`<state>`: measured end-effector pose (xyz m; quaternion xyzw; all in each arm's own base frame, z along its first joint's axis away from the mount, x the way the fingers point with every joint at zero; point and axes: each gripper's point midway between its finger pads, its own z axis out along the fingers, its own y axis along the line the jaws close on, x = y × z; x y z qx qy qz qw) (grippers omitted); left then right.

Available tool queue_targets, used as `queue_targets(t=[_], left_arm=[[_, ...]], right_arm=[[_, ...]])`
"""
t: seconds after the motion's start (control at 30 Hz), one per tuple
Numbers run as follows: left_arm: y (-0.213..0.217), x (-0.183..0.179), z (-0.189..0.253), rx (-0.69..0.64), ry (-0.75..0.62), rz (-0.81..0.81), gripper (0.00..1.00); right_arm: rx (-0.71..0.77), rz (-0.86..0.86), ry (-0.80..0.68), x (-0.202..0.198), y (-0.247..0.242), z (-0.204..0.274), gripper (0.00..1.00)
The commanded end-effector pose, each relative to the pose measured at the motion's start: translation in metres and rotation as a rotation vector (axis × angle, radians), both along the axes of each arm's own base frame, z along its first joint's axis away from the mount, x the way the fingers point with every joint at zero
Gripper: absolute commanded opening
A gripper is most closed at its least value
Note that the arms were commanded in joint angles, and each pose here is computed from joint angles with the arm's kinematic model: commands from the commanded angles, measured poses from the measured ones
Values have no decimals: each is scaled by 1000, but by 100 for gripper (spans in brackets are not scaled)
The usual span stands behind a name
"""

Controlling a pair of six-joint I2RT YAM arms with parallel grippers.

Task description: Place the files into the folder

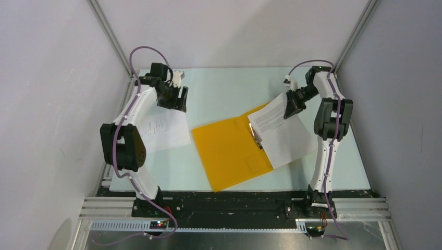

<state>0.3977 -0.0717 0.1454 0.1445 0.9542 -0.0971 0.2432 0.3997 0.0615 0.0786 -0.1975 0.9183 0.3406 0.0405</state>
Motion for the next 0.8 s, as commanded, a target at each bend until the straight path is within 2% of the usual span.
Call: queue_targets(t=[0.0, 0.2, 0.77], left_arm=[[7, -2, 21, 29, -66, -16, 79], [6, -5, 21, 30, -66, -19, 79], [5, -7, 18, 30, -58, -22, 79]], right_arm=[[78, 3, 17, -1, 15, 14, 0], [77, -56, 45, 5, 14, 8, 0], [83, -75, 53, 12, 23, 0, 0]])
